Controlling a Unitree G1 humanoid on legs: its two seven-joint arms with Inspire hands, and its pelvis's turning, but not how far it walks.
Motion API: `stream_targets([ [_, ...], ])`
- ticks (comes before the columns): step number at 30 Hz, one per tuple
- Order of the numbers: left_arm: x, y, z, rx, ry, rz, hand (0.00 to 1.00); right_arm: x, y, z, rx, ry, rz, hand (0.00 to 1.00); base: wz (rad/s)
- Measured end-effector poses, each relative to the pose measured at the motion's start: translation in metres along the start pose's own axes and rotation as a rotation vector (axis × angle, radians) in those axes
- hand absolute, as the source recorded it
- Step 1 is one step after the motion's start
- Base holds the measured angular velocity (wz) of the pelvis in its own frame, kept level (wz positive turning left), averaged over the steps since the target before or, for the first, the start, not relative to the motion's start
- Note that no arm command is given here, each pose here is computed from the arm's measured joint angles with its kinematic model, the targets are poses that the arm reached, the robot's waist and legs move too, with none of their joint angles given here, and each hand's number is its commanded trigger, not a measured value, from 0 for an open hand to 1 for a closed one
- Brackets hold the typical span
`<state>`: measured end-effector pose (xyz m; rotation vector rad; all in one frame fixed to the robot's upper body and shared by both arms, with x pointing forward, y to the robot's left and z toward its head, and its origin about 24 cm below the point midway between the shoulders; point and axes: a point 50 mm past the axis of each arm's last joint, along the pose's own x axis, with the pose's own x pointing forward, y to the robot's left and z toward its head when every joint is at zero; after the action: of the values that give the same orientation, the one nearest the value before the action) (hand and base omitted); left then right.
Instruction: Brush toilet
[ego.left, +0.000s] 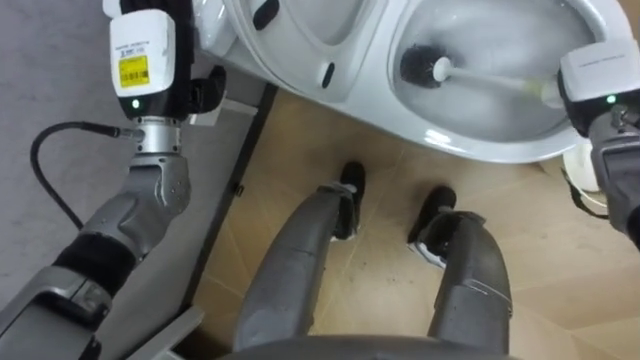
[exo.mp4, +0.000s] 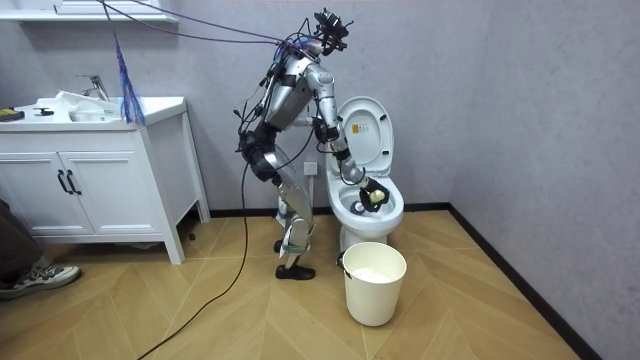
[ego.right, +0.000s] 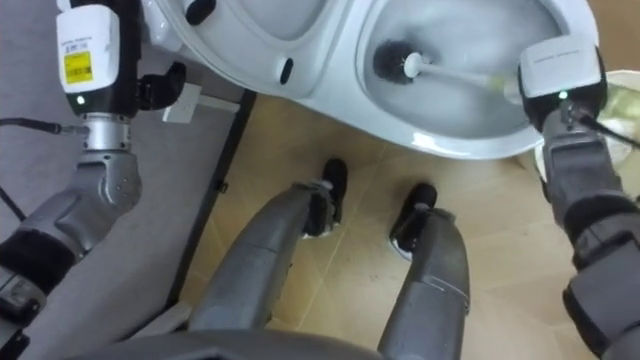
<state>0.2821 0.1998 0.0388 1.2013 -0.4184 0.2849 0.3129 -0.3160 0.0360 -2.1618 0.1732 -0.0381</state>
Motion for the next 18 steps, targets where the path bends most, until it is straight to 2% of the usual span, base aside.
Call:
stream_targets([
  [5, 0.007, 0.007, -0.001, 0.077, -0.053, 0.013, 0.0, 0.012, -0.019, -0.001, -0.068, -0.024, -0.061, 1.0, 0.0],
  [10, 0.008, 0.005, 0.0, 0.093, -0.045, -0.008, 0.0, 0.008, -0.019, 0.017, -0.104, -0.081, -0.074, 1.0, -0.01],
  [14, -0.007, -0.004, -0.003, 0.087, -0.013, -0.09, 0.0, -0.006, -0.001, 0.044, -0.065, -0.107, 0.015, 1.0, -0.01],
  [18, -0.026, -0.018, 0.003, 0.032, 0.043, -0.154, 0.0, -0.02, 0.018, 0.051, -0.014, -0.064, 0.104, 1.0, 0.05],
])
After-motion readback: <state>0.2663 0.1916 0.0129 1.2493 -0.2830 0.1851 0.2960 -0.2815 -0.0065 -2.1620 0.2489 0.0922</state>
